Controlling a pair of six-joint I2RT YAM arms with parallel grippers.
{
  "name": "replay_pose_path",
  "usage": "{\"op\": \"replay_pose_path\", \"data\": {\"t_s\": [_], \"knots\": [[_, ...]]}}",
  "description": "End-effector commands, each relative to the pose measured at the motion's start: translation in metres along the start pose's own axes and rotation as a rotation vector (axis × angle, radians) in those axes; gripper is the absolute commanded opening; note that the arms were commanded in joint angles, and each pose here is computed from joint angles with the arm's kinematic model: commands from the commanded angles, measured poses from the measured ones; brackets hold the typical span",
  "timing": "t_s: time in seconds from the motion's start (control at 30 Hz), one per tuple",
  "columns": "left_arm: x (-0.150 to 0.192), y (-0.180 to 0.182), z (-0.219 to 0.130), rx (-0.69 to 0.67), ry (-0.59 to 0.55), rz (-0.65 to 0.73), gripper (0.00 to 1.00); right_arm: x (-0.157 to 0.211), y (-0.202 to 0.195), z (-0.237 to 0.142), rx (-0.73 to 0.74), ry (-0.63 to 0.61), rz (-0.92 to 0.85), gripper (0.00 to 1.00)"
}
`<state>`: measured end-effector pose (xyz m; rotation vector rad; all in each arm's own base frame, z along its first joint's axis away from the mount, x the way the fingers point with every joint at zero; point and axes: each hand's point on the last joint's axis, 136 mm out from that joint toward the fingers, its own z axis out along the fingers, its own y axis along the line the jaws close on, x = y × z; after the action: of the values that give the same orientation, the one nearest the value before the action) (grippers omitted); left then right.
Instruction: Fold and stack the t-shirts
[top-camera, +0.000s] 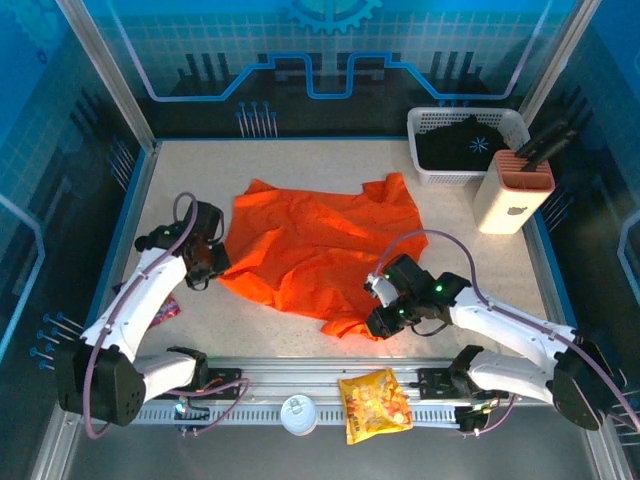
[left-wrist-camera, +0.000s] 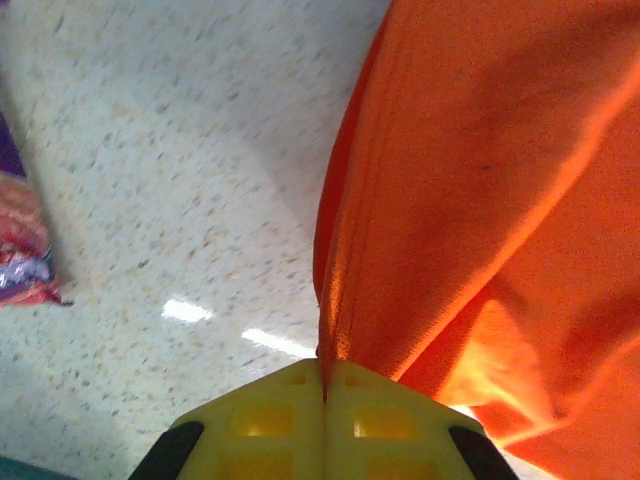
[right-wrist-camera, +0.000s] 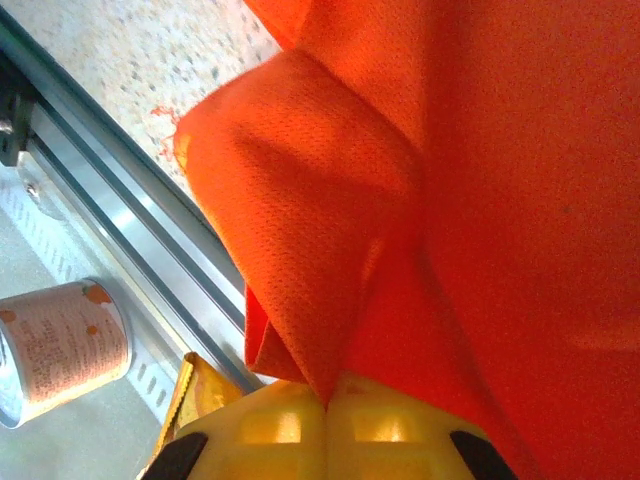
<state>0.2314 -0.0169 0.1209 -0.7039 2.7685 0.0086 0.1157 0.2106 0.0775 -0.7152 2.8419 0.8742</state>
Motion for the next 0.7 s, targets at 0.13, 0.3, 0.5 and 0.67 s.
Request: {"op": "replay_pose_path", "data": {"t_s": [0.13, 0.3, 0.5, 0.67], "knots": [[0.002, 0.024, -0.012, -0.057, -0.078, -0.128, 0.0, 0.016, 0.0, 0.006, -0.006, 0.093, 0.111, 0.46], [-0.007, 0.019, -0.035, 0.041, -0.173, -0.204, 0.43, -0.036, -0.007, -0.028, 0.007, -0.092, 0.191, 0.75], [-0.014, -0.007, -0.026, 0.128, -0.136, -0.204, 0.75, -0.098, -0.089, -0.055, 0.167, -0.264, 0.426, 0.57], [-0.024, -0.044, 0.008, 0.152, -0.085, -0.142, 0.68, -0.141, -0.142, -0.042, 0.221, -0.275, 0.539, 0.36]]}}
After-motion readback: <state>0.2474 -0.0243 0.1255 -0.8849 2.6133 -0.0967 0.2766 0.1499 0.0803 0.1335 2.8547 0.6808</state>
